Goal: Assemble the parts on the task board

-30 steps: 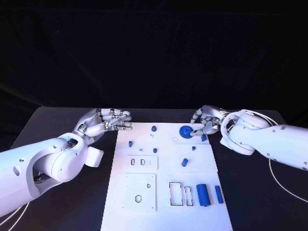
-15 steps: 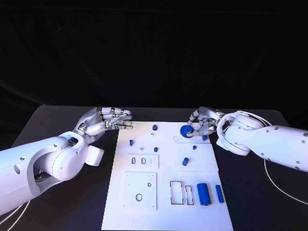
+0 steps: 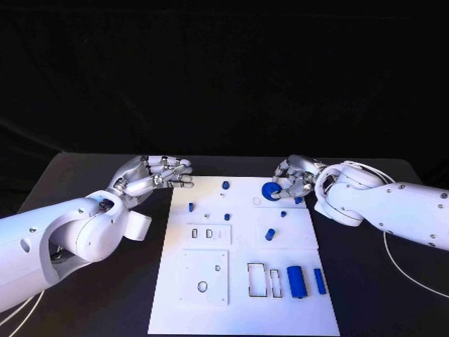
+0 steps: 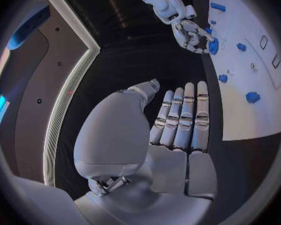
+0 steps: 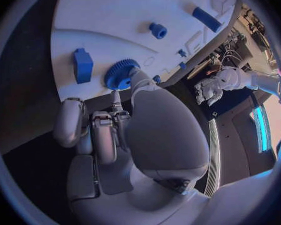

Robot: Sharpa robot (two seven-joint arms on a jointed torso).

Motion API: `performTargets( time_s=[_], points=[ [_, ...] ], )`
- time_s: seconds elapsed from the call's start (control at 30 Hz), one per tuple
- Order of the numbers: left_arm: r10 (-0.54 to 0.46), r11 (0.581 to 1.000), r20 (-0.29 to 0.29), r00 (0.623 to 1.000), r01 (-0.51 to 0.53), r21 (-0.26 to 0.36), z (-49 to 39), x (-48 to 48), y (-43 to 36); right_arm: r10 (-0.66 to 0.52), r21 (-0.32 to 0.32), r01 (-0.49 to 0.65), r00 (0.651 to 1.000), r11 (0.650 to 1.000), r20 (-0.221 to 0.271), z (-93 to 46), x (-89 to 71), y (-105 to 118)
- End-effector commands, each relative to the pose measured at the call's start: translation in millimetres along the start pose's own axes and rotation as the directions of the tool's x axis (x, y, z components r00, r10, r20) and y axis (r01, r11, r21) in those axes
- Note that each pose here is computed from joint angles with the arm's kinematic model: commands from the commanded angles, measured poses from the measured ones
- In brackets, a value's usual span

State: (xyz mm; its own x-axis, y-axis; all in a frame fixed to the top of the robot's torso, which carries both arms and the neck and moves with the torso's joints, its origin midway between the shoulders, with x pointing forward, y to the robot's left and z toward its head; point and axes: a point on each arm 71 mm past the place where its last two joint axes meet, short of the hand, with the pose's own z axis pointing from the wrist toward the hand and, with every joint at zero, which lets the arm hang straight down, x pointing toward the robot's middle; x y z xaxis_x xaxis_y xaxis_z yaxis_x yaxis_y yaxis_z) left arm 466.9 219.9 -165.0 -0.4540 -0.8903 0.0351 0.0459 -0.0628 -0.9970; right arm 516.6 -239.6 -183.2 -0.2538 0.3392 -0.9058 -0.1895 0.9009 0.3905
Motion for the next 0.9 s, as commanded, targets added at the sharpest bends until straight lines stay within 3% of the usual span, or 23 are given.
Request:
performTargets(
  time_s=[0.03,0.3,0.7,0.9],
  points=[
    [-0.012,1.000,-0.020,1.000,0.012,0.002,0.4,2.0,-0.8,-0.052,-0.023,0.052,0.999,0.998,0.014,-0.5,2.1,2.9],
    [-0.013,1.000,-0.023,1.000,0.013,-0.003,0.2,1.9,-0.4,-0.126,-0.052,0.131,0.988,0.990,0.093,-2.9,-0.5,7.9],
    [-0.016,1.000,-0.031,0.999,0.016,-0.011,0.2,2.2,0.1,-0.151,-0.058,0.155,0.986,0.986,0.065,-3.7,4.2,10.1],
    [-0.017,1.000,-0.033,0.999,0.017,-0.013,0.2,2.2,0.3,-0.131,-0.072,0.137,0.988,0.988,0.086,-5.5,4.5,14.6]
  ],
)
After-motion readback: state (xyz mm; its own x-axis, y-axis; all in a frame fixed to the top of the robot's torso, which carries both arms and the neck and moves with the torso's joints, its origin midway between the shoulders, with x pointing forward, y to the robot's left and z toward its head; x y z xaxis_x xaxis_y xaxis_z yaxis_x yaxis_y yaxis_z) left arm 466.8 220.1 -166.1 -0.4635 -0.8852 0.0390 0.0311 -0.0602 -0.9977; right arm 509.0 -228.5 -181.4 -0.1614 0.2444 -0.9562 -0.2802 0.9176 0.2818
